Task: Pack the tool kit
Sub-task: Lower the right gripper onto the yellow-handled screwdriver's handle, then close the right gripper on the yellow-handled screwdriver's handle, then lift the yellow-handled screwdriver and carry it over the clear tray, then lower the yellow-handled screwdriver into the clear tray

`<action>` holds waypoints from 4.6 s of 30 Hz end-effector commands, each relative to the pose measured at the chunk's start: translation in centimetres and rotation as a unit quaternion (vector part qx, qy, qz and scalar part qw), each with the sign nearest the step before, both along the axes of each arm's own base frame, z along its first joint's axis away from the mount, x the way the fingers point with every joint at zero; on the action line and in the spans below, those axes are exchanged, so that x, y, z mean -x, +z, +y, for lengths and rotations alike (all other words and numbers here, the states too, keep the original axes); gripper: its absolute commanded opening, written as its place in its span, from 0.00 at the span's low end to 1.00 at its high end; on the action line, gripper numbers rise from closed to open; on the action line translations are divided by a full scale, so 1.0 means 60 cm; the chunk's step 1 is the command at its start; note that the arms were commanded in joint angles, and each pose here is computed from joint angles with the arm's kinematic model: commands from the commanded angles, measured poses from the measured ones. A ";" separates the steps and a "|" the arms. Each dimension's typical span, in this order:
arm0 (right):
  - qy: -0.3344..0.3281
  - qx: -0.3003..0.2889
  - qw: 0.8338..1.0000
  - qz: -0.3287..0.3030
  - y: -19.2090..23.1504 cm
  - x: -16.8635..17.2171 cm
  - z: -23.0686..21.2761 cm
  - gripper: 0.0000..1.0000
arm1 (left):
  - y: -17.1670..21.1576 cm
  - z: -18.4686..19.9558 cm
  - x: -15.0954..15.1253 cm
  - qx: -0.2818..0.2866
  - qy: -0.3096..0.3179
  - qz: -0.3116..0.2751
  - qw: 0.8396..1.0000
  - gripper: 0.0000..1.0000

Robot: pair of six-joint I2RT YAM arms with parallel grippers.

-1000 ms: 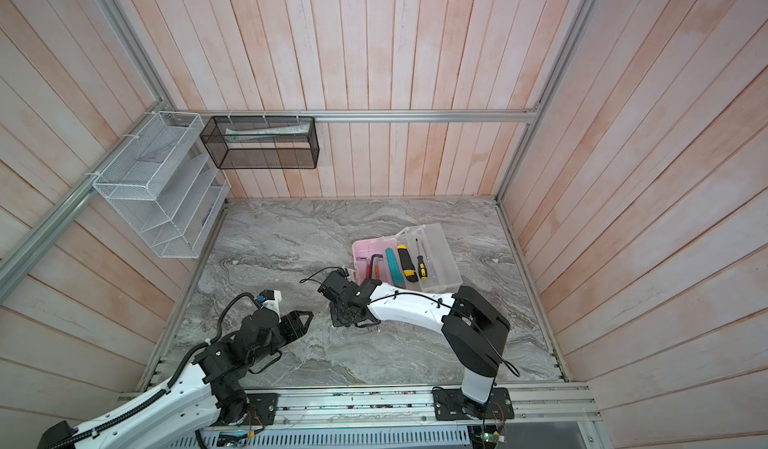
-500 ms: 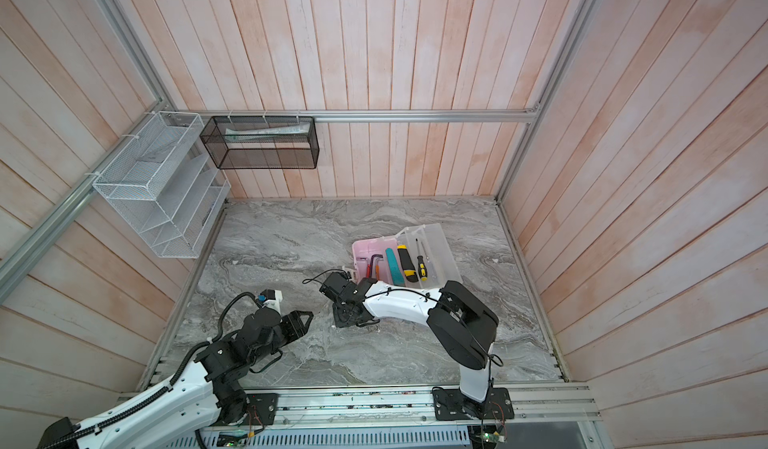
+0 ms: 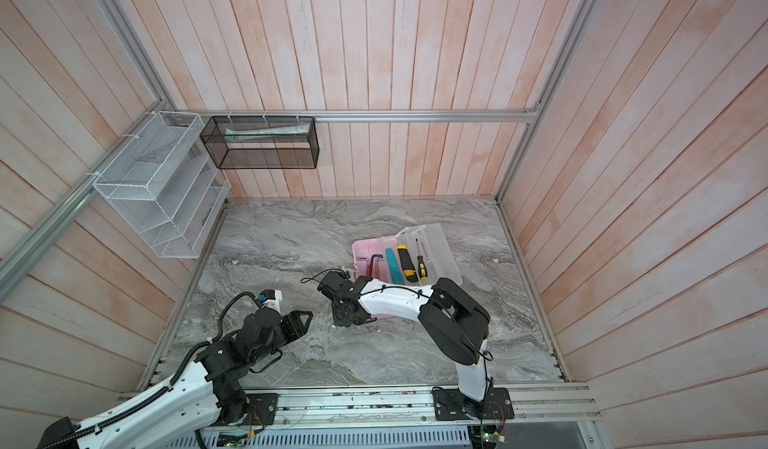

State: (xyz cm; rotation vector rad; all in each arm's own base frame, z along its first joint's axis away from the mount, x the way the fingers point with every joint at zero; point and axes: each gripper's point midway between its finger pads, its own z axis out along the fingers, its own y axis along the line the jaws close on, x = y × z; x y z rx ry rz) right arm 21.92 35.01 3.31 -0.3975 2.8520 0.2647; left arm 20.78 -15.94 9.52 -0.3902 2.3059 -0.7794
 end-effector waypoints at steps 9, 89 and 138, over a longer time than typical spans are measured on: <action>-0.019 0.047 0.999 0.000 -0.035 -0.018 -0.015 0.34 | 0.005 0.014 -0.009 -0.017 0.016 -0.017 1.000 0.57; 0.143 -0.085 0.986 -0.029 0.106 0.005 0.072 0.00 | 0.039 0.008 -0.044 -0.042 0.024 -0.063 0.997 0.55; -0.167 0.144 0.952 -0.212 0.207 -0.206 -0.489 0.00 | 0.046 -0.024 -0.074 -0.056 -0.013 -0.073 0.996 0.55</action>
